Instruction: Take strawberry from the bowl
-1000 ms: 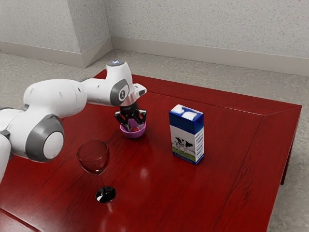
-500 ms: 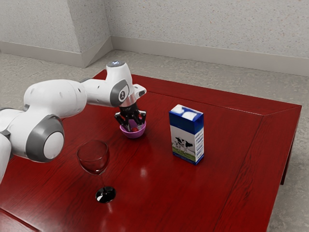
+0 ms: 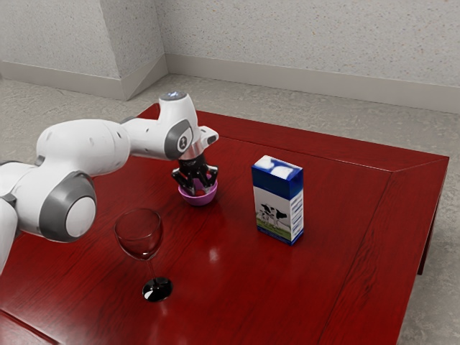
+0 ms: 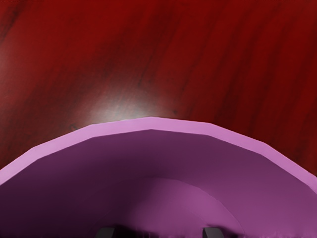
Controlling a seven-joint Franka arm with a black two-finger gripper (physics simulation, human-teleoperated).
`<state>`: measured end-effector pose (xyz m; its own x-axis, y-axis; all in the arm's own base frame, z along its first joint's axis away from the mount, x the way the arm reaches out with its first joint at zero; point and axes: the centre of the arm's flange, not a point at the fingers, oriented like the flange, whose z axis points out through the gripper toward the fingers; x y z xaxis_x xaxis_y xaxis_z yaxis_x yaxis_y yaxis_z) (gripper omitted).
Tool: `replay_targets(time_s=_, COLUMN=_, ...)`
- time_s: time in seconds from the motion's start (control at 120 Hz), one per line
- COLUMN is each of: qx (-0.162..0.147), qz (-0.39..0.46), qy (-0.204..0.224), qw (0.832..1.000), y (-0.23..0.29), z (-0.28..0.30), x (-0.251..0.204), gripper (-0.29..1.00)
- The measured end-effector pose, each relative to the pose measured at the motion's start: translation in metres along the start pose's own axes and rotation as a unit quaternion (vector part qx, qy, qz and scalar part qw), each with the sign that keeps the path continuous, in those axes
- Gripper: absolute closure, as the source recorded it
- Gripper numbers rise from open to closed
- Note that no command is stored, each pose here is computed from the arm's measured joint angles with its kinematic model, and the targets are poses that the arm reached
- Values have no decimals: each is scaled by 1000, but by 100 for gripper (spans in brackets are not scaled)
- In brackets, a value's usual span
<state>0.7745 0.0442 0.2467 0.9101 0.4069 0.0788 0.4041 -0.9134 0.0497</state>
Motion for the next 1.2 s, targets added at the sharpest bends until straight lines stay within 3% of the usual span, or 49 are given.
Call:
replay_targets(time_s=0.367, qx=-9, qz=-1, qy=29, qw=1000, y=3, z=-66, x=3, gripper=62)
replay_targets(time_s=0.617, qx=-6, qz=15, qy=2, qw=1000, y=24, z=-100, x=-53, gripper=65)
replay_targets(time_s=0.925, qx=11, qz=39, qy=-46, qw=998, y=64, z=-57, x=-141, gripper=67)
replay_targets(time_s=1.2, qx=12, qz=24, qy=-60, qw=998, y=71, z=-13, x=-165, gripper=64)
